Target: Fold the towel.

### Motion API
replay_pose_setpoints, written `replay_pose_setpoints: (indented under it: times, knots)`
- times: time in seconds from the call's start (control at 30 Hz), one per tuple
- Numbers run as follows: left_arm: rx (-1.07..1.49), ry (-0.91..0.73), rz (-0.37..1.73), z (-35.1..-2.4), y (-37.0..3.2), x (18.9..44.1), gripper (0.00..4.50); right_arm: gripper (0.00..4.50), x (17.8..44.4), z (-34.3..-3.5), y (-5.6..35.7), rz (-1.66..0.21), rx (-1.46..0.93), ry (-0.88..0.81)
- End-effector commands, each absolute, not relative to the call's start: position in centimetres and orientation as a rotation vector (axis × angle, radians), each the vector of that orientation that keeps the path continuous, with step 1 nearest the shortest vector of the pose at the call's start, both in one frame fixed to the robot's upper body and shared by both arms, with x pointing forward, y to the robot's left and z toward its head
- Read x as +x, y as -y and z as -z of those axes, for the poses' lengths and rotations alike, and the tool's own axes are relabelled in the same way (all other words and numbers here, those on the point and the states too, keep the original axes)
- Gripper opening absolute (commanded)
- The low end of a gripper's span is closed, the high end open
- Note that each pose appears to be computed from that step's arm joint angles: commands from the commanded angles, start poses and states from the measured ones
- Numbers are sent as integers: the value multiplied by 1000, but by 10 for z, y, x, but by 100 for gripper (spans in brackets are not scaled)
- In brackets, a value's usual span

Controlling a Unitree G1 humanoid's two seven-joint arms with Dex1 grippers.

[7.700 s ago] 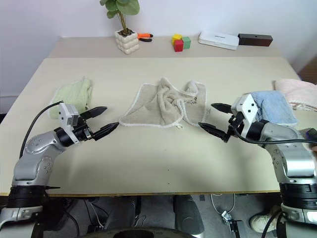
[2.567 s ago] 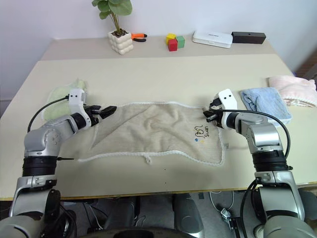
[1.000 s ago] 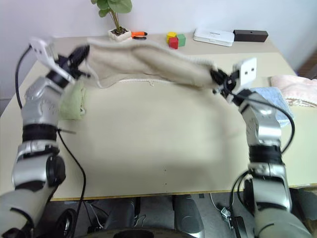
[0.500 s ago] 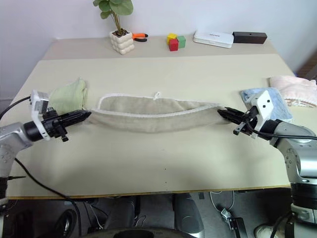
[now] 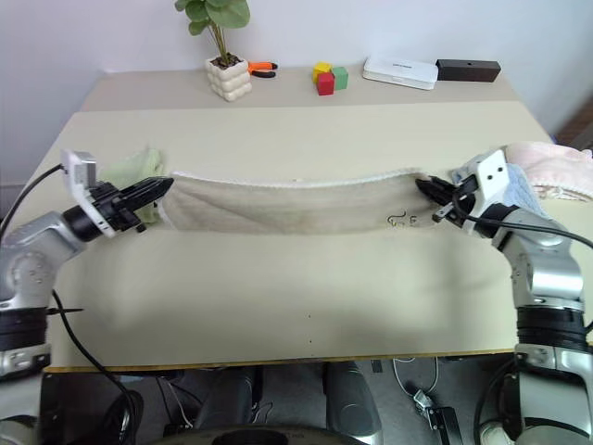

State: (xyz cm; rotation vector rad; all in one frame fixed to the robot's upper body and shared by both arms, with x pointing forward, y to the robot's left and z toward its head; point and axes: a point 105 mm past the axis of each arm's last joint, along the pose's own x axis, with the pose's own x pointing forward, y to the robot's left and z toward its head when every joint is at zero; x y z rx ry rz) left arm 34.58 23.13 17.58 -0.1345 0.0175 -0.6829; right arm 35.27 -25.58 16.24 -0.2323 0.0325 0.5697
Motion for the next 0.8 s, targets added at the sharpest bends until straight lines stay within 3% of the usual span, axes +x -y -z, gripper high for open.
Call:
replay_pose_setpoints:
  times: [0.03,0.57,0.6,0.7,0.8]
  knots:
    - [-56,34,643,-183,-235,354,7,0,356,-170,259,-540,-269,1]
    - [-60,-53,597,-152,-226,378,7,0,360,-145,254,-497,-294,-60]
    - [-54,-43,600,-152,-224,379,32,0,360,-143,254,-492,-309,-69]
    - [-44,-23,593,-155,-224,382,142,92,360,-139,254,-493,-287,-72]
    - [-56,1,581,-161,-226,383,308,246,363,-144,259,-462,-300,-58]
